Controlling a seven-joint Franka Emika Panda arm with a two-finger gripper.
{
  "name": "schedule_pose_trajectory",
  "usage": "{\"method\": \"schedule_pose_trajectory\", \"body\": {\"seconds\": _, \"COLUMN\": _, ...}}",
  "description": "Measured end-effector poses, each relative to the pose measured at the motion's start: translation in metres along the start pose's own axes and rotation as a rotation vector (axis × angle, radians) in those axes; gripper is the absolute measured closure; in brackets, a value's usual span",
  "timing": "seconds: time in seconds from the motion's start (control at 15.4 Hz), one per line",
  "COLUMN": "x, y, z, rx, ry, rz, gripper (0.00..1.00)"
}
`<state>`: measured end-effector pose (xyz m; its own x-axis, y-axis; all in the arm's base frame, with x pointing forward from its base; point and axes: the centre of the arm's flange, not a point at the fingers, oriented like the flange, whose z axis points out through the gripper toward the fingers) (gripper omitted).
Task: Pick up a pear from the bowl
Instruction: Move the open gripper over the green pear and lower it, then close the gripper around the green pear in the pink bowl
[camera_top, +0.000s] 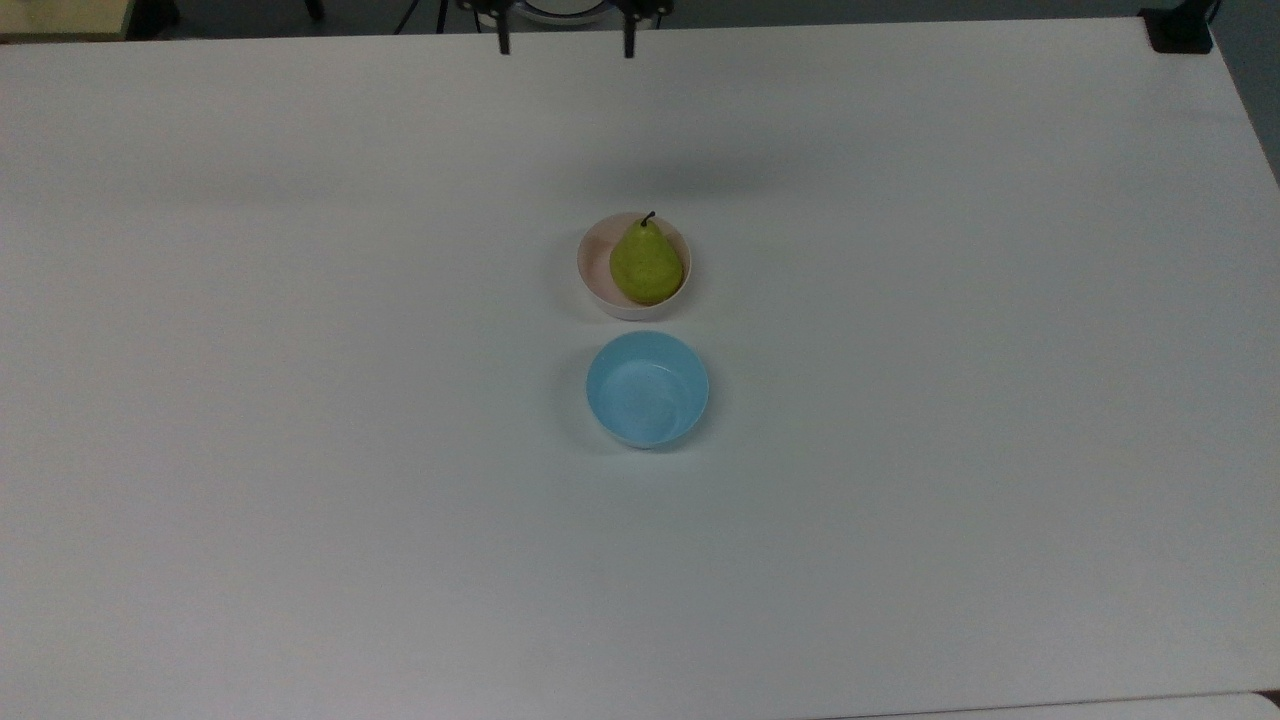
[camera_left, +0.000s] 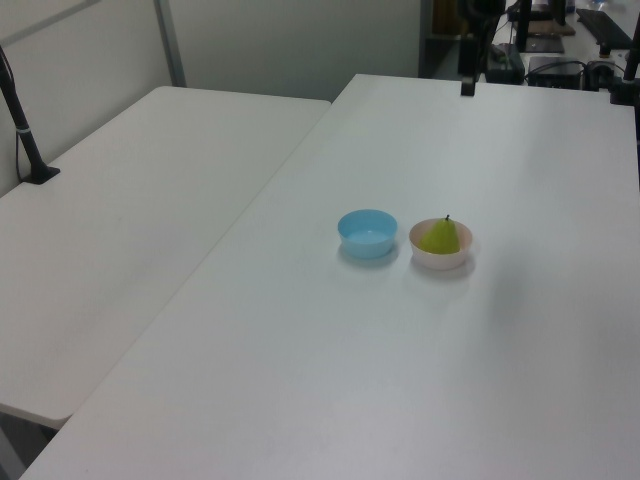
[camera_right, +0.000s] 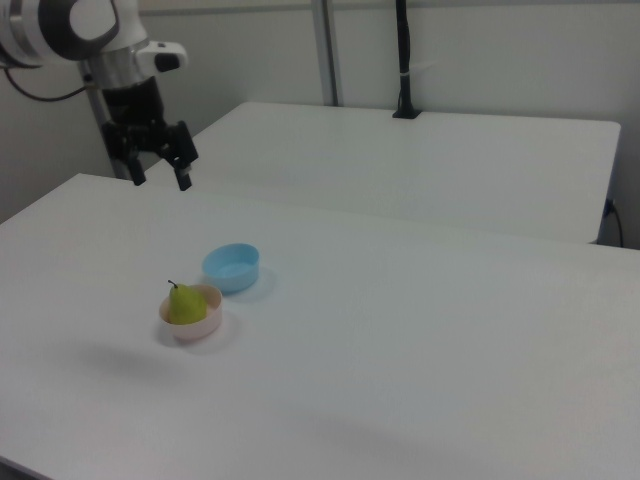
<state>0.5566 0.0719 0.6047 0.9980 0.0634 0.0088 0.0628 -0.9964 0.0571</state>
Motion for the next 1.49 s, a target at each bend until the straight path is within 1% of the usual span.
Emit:
{"method": "schedule_pose_trajectory", "body": {"seconds": 0.19, "x": 0.006, "y": -0.044, "z": 0.028, "rx": -0.002, "ry": -0.030, "rz": -0.077, "gripper": 0.00}}
{"method": "schedule_pose_trajectory", "body": {"seconds": 0.26, "x": 0.009, "y": -0.059, "z": 0.046, "rx": -0.004, "ry": -0.052, "rz": -0.104, "gripper": 0.00}}
{"method": "schedule_pose_trajectory", "body": {"seconds": 0.32, "x": 0.010, "y": -0.068, "z": 0.067, "rx": -0.006, "ry": -0.078, "rz": -0.152, "gripper": 0.00}}
{"method": "schedule_pose_trajectory", "body": {"seconds": 0.45, "x": 0.014, "y": -0.074, "z": 0.101, "rx": -0.006, "ry": -0.111, "rz": -0.206, "gripper": 0.00}}
{"method": "schedule_pose_trajectory", "body": {"seconds": 0.52, "x": 0.016, "y": -0.075, "z": 0.114, "rx": -0.005, "ry": -0.120, "rz": -0.216, "gripper": 0.00}}
{"method": "schedule_pose_trajectory", "body": {"seconds": 0.71, "x": 0.024, "y": -0.078, "z": 0.152, "rx": -0.003, "ry": -0.133, "rz": -0.227, "gripper": 0.00}}
{"method": "schedule_pose_trajectory", "body": {"seconds": 1.04, "x": 0.035, "y": -0.081, "z": 0.194, "rx": -0.001, "ry": -0.152, "rz": -0.229, "gripper": 0.02}}
{"method": "schedule_pose_trajectory", "body": {"seconds": 1.1, "x": 0.036, "y": -0.081, "z": 0.202, "rx": -0.002, "ry": -0.162, "rz": -0.229, "gripper": 0.09}}
{"method": "schedule_pose_trajectory", "body": {"seconds": 1.23, "x": 0.038, "y": -0.081, "z": 0.218, "rx": -0.011, "ry": -0.182, "rz": -0.233, "gripper": 0.11}}
{"method": "schedule_pose_trajectory", "body": {"seconds": 1.3, "x": 0.042, "y": -0.081, "z": 0.228, "rx": -0.015, "ry": -0.182, "rz": -0.234, "gripper": 0.15}}
{"method": "schedule_pose_trajectory", "body": {"seconds": 1.49, "x": 0.047, "y": -0.078, "z": 0.247, "rx": -0.028, "ry": -0.183, "rz": -0.235, "gripper": 0.16}}
